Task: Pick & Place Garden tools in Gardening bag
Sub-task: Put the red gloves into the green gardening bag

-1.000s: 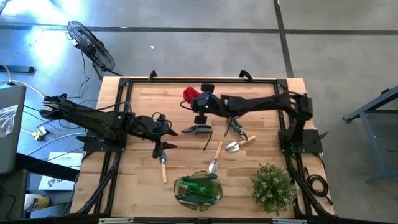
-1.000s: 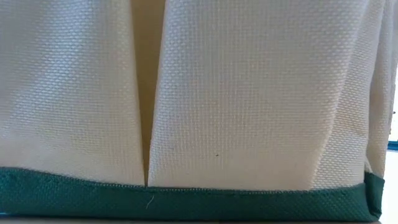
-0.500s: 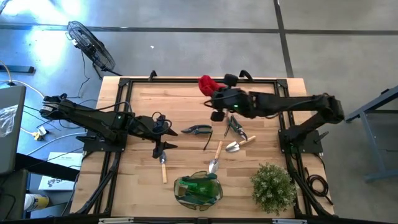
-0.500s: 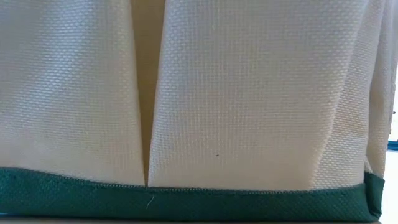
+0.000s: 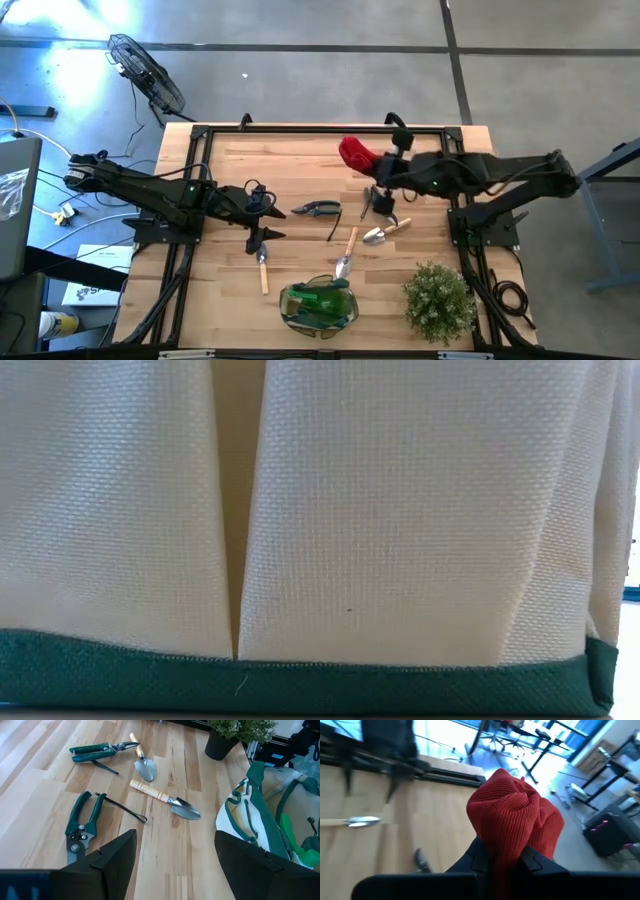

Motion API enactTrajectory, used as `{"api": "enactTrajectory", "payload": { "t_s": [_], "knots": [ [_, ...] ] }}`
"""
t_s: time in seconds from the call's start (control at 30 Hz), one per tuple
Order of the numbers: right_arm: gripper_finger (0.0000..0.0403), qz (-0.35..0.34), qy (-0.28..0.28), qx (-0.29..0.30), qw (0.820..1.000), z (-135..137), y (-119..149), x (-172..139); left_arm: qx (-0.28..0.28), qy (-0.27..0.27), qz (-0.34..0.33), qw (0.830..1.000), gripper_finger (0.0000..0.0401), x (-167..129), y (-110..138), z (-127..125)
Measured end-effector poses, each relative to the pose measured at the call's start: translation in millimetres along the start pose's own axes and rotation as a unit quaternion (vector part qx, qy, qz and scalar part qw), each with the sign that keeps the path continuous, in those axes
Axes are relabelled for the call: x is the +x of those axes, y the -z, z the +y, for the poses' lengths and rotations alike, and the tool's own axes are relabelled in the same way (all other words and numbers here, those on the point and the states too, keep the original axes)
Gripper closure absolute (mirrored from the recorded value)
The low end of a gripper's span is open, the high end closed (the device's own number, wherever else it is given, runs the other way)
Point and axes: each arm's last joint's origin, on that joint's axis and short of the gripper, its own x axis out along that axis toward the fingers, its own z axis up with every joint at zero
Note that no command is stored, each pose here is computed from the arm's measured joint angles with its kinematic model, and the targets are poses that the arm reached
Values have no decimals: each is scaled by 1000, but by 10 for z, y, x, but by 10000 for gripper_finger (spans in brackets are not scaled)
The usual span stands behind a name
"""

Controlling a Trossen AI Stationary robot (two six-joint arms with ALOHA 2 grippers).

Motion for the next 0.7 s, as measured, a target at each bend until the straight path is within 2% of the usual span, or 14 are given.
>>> {"api": "enactTrajectory", "payload": {
  "t_s": [0.27, 0.5, 0.7],
  "knots": [
    [379, 29, -65, 30, 997, 250, 79, -267, -1, -7, -3, 1000, 141, 0, -2, 4],
    [379, 28, -124, 23, 992, 666, 281, -326, -2, -7, -5, 1000, 141, 0, -6, 3],
    [379, 26, -149, 33, 988, 868, 409, -364, -2, -7, -5, 1000, 141, 0, -6, 3]
  ]
}}
